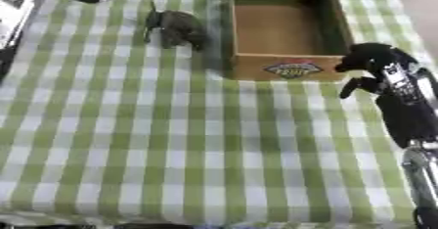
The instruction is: Pick up objects on the table and place them in the box.
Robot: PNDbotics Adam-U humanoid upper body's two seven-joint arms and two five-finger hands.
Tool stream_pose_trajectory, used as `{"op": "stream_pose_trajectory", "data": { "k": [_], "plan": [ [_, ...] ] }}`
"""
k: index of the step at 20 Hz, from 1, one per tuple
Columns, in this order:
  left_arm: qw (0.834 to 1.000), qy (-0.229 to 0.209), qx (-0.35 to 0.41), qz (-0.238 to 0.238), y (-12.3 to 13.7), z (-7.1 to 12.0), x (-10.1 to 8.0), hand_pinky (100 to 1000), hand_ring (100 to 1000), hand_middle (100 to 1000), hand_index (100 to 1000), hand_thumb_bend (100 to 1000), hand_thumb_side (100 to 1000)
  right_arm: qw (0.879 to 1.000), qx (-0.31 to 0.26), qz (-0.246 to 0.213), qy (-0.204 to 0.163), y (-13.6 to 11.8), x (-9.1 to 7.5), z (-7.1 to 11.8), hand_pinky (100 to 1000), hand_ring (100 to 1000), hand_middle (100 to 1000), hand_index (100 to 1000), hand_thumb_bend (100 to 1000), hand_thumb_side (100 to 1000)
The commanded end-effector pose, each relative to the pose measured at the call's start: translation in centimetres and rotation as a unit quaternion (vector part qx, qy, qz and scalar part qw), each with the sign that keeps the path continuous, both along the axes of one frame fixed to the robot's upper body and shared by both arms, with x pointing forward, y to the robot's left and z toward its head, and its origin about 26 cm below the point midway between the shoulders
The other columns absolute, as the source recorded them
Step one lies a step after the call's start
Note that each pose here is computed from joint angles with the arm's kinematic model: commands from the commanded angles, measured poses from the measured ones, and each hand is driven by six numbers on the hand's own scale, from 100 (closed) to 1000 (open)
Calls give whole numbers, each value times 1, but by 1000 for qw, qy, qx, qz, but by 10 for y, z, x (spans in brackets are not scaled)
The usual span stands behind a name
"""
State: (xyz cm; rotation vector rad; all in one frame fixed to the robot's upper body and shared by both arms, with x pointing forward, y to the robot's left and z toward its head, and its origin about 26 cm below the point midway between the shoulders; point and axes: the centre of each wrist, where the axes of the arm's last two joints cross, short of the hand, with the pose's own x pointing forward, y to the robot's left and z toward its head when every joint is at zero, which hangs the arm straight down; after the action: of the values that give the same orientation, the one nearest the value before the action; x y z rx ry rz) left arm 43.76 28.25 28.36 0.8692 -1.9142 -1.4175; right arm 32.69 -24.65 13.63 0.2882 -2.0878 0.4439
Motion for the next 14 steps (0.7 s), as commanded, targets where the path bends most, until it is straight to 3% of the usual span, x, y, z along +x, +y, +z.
{"op": "stream_pose_trajectory", "data": {
  "k": [1,6,14],
  "plan": [
    [997,-13,80,5,-9,6,10,687,662,698,799,564,100,1000,-8,7,-14,0,0,9,398,671,611,737,100,717],
    [990,-12,143,9,-30,-5,26,676,658,693,803,642,124,1000,-10,13,-12,2,0,8,398,671,611,737,100,719],
    [987,2,157,20,-56,-16,38,634,613,647,787,639,207,1000,-12,22,-8,6,0,6,398,671,610,737,100,722]
  ]
}}
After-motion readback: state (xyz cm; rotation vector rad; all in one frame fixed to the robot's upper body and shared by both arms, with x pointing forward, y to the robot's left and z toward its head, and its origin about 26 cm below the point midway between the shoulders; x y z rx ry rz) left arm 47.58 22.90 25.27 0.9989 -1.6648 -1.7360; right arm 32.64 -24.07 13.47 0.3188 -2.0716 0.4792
